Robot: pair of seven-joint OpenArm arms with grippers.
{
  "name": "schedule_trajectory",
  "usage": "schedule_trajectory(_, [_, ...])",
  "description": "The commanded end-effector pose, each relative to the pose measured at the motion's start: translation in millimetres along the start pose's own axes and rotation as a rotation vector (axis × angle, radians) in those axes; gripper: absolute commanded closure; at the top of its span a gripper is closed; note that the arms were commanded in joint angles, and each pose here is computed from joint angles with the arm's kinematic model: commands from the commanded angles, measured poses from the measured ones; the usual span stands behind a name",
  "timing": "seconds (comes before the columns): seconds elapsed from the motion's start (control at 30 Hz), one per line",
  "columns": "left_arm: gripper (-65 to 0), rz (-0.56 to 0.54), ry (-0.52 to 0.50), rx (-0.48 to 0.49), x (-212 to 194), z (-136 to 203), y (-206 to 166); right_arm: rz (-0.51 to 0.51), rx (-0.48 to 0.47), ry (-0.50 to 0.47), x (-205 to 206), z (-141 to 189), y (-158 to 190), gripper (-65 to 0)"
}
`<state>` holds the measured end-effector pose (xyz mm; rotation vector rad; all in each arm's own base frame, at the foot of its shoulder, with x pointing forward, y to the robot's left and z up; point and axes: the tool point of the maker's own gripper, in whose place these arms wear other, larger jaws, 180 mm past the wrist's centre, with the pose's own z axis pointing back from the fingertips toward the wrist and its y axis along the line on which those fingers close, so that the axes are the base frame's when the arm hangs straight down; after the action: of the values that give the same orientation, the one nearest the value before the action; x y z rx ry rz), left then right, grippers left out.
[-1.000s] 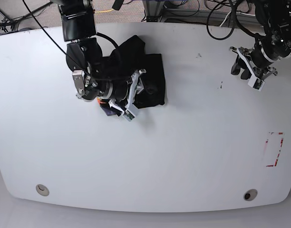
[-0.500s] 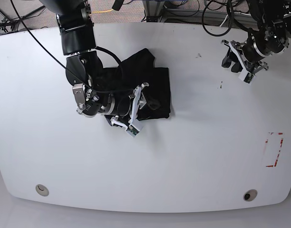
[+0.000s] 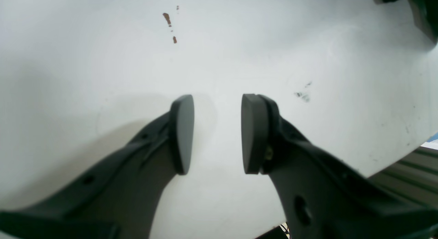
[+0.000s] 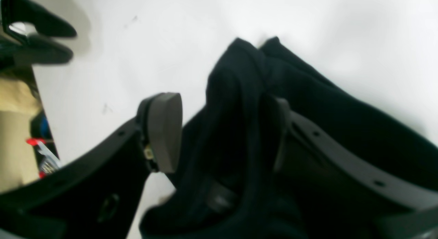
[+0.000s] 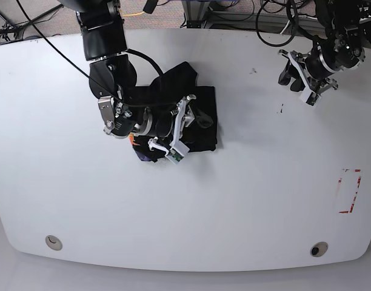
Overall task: Fold the T-shirt properly
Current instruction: 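Press the folded bundle flat with the right gripper, lifting the left gripper away, then grasp opposite sides of the black bundle with both grippers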
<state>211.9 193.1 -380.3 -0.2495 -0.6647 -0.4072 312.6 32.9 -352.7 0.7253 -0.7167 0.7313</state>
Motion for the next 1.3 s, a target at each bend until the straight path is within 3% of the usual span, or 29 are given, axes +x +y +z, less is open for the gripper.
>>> schedule_trajectory(0.0, [-21.7, -0.013, -0.039, 0.003, 10, 4, 2, 0.019, 0.002, -0.069, 22, 3, -4, -34.4])
schedule_trajectory(0.23, [-21.7, -0.001, -0.035, -0.005, 6, 3, -2, 0.068, -0.065, -0.045, 22, -5, -14, -33.5])
schedule_trajectory(0.43, [-21.7, 0.015, -0.038, -0.011, 5, 1, -6, 0.115, -0.113, -0.045, 27, -14, -14, -18.1])
schedule_trajectory(0.6, [-21.7, 0.017, -0.037, -0.012, 4, 1, -6, 0.139, -0.139, -0.029, 28, -20, -13, -11.7])
schedule_trajectory(0.73, [-21.7, 0.018, -0.038, -0.013, 5, 1, -7, 0.144, -0.142, -0.033, 30, -19, -13, 0.0])
schedule_trajectory(1.27, [-21.7, 0.018, -0.035, -0.015, 4, 0, -7, 0.326, -0.238, -0.097, 81, 29, 11, 0.0])
